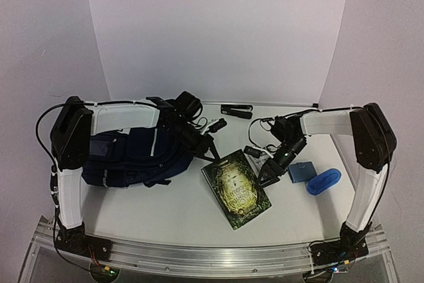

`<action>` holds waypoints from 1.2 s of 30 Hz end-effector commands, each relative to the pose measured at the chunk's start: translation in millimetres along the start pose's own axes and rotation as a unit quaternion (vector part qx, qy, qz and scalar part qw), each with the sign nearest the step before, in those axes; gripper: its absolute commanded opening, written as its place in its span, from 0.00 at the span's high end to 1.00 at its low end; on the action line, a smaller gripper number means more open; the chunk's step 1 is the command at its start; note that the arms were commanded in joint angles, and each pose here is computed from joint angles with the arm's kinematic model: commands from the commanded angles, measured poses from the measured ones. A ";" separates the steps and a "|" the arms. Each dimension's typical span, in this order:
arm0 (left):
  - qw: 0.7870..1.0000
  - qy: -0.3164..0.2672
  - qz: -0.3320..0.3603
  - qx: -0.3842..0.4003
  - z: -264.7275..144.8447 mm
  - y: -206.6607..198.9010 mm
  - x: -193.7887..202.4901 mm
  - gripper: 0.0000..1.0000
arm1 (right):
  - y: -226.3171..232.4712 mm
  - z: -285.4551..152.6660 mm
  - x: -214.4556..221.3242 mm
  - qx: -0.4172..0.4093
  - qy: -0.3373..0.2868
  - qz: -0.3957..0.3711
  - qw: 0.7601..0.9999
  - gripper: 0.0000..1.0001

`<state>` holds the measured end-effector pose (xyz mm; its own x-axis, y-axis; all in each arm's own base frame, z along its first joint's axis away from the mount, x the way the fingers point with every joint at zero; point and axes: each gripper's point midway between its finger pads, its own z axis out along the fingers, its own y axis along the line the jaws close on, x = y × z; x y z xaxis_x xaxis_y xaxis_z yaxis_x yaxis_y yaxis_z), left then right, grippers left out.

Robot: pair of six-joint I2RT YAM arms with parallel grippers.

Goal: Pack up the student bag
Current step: Pick up the book from the center of the board.

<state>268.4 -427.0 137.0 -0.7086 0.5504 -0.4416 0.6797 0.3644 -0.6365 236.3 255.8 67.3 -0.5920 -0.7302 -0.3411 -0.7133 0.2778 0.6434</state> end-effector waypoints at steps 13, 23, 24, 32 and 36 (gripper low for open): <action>0.996 -0.064 0.065 -0.005 -21.2 -18.3 -30.3 1.00 | 4.1 2.2 -19.6 -0.030 -0.045 -0.039 0.998 0.77; 0.996 -0.040 0.053 -0.060 -26.0 1.2 -22.9 0.52 | 21.4 -20.2 -28.6 -0.001 -0.062 -0.062 0.996 1.00; 0.995 -0.040 0.056 -0.070 -32.5 1.9 -24.8 0.47 | 23.7 -24.1 -29.6 0.005 -0.064 -0.067 0.996 1.00; 0.993 -0.045 0.108 -0.011 -47.5 -31.5 -29.2 0.21 | 40.4 -43.5 -28.3 0.036 -0.053 -0.116 0.991 1.00; 0.989 -0.026 0.147 0.015 -32.9 -49.5 -19.5 0.18 | 48.9 -48.2 -28.2 0.040 -0.035 -0.151 0.987 1.00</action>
<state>278.0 -418.5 165.8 -0.5976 0.5727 -0.5611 0.7924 0.3155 -0.5220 235.8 258.5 116.2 -0.5038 -0.7150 -0.4847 -0.8097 0.1954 0.5534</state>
